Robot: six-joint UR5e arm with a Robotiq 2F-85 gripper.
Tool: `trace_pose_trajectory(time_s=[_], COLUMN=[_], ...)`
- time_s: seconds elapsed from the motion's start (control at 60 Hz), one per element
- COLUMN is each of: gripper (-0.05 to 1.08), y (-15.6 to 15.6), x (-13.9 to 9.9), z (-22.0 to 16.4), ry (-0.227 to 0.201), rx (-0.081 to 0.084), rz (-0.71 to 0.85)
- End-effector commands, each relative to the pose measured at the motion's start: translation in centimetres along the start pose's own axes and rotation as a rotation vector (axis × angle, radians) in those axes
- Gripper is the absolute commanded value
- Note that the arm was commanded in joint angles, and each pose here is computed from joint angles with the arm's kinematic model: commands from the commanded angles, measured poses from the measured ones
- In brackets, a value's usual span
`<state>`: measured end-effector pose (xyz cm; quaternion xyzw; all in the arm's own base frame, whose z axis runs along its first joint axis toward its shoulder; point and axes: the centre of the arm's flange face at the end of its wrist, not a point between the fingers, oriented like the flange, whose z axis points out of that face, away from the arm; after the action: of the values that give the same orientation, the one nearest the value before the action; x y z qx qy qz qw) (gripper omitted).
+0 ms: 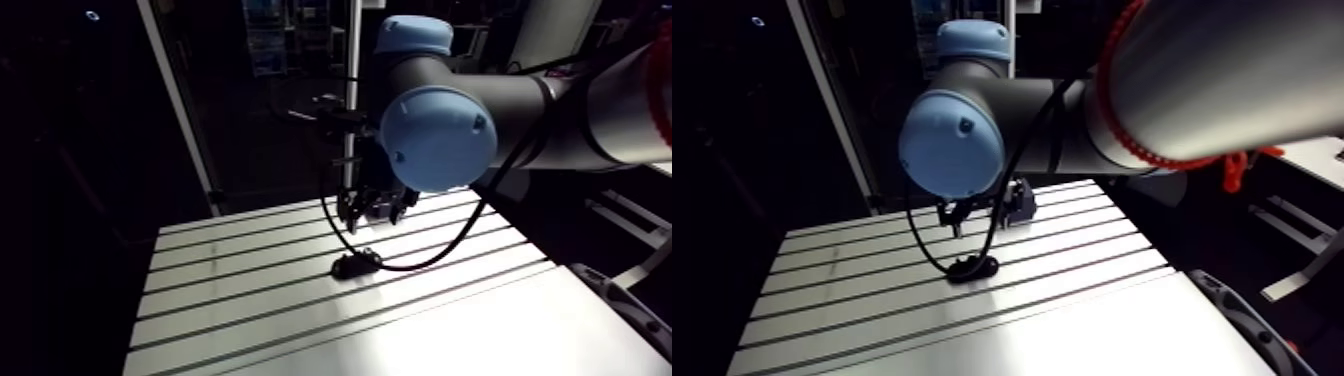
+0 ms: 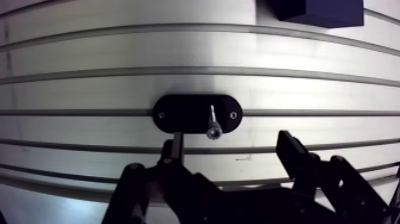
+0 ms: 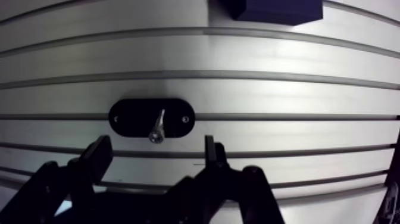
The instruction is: Pick up the M10 bolt and insert it into the hole until fully seated.
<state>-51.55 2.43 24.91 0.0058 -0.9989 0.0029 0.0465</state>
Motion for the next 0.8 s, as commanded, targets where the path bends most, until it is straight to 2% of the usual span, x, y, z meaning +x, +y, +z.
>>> trace_pose_trajectory(time_s=[0.017, 0.467, 0.633, 0.8], gripper=[0.27, 0.37, 0.38, 0.4], y=[0.0, -0.3, -0.3, -0.5], x=[-0.1, -0.3, -0.3, -0.6], z=[1.3, 2.9, 3.0, 3.3], ry=[-0.006, -0.026, -0.007, -0.013], rx=[0.002, 0.01, 0.001, 0.003], rz=[0.0, 0.006, 0.004, 0.002])
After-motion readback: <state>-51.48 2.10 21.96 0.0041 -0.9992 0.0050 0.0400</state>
